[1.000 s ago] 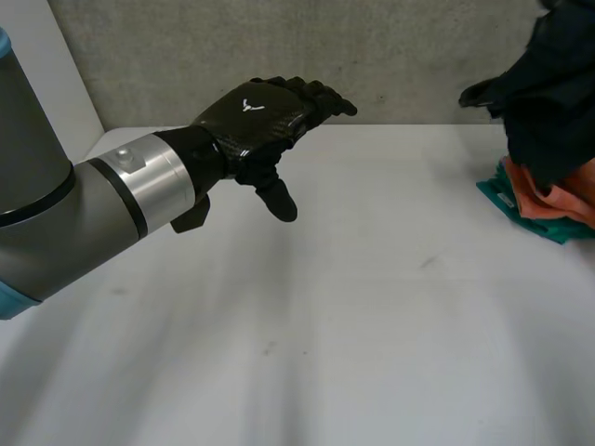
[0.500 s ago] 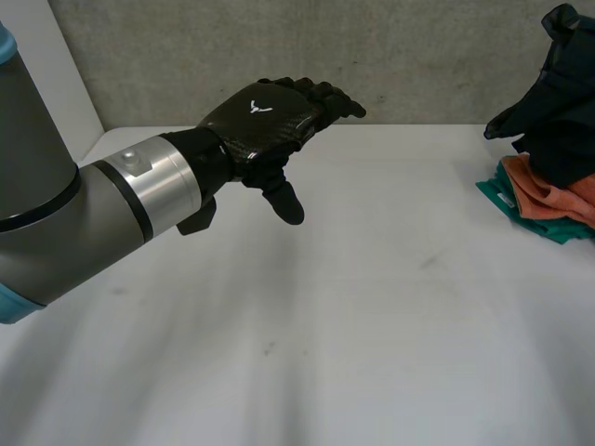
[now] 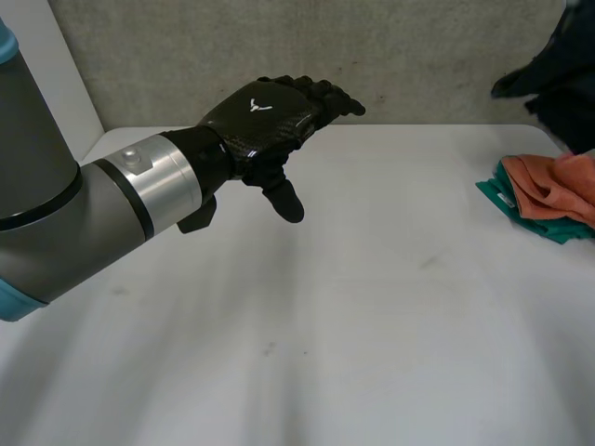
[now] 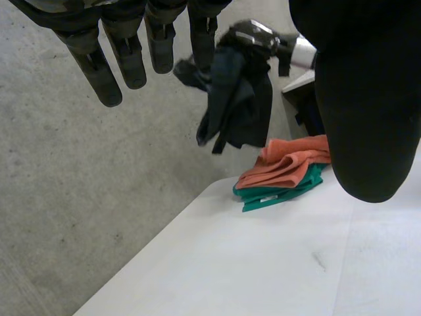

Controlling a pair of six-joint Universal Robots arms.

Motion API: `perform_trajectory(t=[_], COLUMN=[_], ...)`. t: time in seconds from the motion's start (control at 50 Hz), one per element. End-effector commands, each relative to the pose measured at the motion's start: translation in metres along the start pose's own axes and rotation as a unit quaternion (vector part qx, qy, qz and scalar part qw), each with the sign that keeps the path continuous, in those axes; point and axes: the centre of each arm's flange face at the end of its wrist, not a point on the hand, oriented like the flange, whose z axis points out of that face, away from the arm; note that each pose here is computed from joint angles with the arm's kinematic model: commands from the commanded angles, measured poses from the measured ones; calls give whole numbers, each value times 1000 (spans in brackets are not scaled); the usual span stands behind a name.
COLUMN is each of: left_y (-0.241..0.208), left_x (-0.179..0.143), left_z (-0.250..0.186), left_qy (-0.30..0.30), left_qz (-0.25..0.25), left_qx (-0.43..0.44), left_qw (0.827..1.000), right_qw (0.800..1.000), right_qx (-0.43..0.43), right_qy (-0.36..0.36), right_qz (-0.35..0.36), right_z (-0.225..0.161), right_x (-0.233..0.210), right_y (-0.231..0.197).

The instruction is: Fold the laundry.

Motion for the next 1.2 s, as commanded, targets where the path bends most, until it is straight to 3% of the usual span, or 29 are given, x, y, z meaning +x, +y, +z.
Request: perform_trajectory(t=[0.02,0.12,0.32,0.48,0.64,0.74,0.88,0.96,1.06,1.14,1.2], left_y=[4,8,14,15,15,12,8,3,-7,-19,-26], left_x=[1,3,5,6,7,7,5,3,-3,-24,-40], left_z=[-1,-2,-3,-4,-4,-8,-9,-11,-14,-20,-26], left_qy=[1,2,5,6,7,5,1,-4,-38,-129,-195], left_qz=[-4,-7,-13,-14,-15,-14,-11,-6,-9,-17,-13], left_qx=[-7,-12,-21,-23,-23,-20,-16,-8,7,31,46], left_qw=[1000,1000,1000,1000,1000,1000,1000,1000,999,991,980], right_qw=[991,982,975,957,935,911,873,889,934,961,967], right_qx=[-116,-166,-216,-286,-341,-379,-397,-364,-297,-256,-251], right_qy=[-55,-77,-56,-44,-14,-3,94,102,97,74,50], right_qz=[36,40,18,-5,-92,-166,-268,-259,-175,-77,-15], right_z=[-75,-111,-128,-127,-117,-115,-101,-81,-54,-44,-47], right_x=[-41,-32,-11,-7,6,15,44,28,-19,-65,-98], right_y=[57,61,34,7,-32,-54,-84,-105,-149,-184,-196])
